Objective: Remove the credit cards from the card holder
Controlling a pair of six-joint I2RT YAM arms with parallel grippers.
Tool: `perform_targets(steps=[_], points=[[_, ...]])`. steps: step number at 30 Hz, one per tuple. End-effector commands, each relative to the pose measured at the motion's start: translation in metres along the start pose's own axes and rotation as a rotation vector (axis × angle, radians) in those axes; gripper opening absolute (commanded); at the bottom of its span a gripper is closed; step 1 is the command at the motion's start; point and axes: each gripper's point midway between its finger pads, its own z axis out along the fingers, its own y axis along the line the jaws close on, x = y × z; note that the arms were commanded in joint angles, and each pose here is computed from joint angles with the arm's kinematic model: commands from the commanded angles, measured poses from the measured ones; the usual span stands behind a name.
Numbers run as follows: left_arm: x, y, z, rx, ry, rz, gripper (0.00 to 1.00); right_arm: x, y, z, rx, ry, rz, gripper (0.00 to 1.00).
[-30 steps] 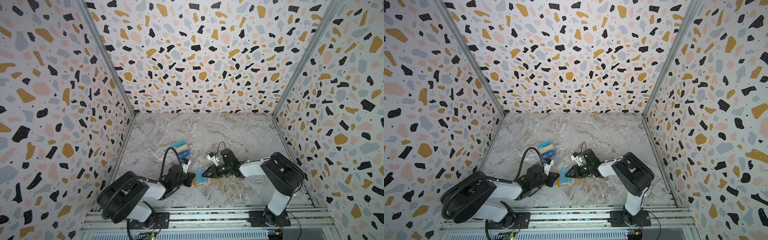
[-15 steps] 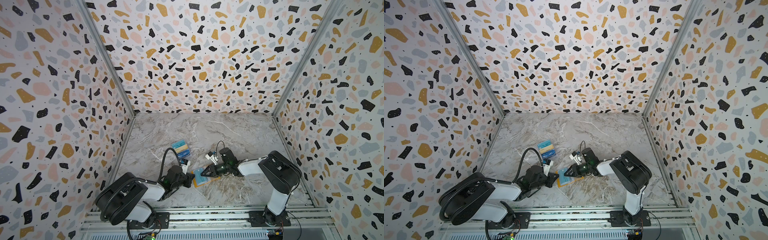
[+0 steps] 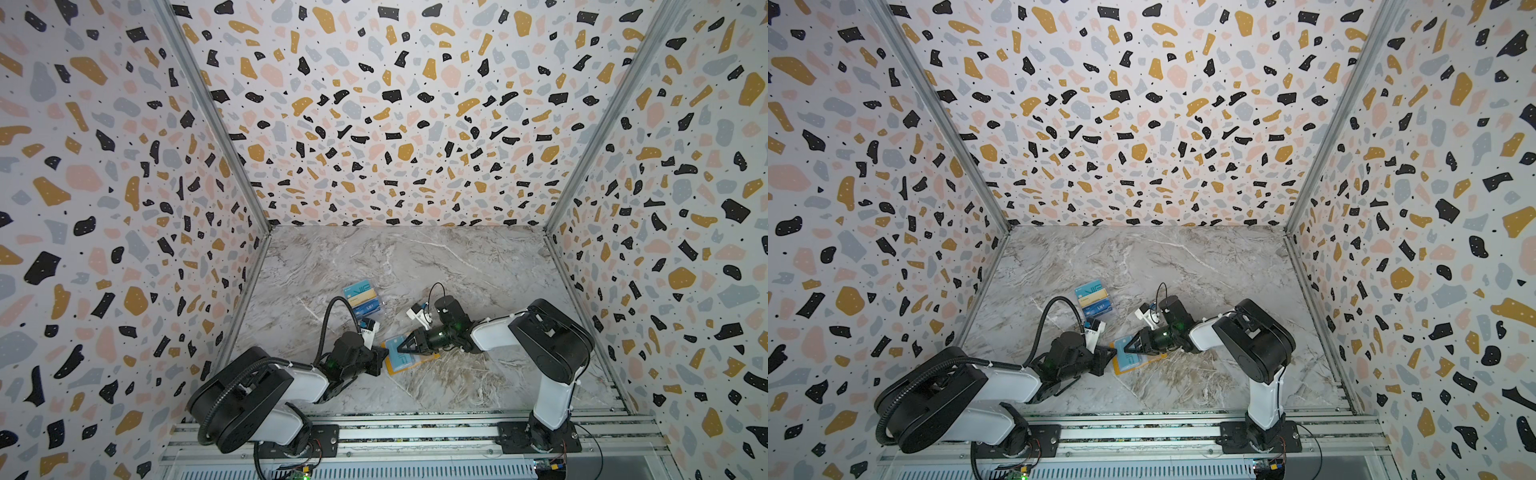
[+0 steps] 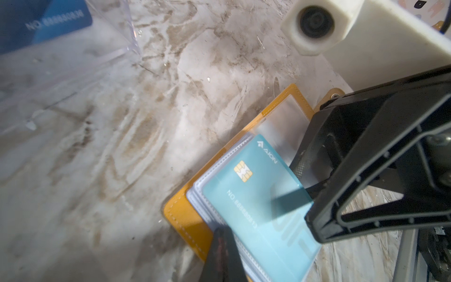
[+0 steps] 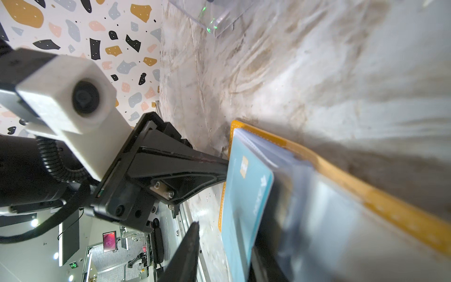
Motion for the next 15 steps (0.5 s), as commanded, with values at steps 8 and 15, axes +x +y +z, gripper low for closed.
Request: perform_targets(steps=[8, 15], points=[[0.042, 0.024, -0.008, -0.098, 0.128, -0.035, 0.0, -0.001, 0.022, -0.006, -0.082, -0.018, -0.061, 0.29], [0.041, 0.026, -0.009, -0.109, 0.117, -0.039, 0.0, -0.001, 0.024, -0.01, -0.102, -0.033, -0.061, 0.29]])
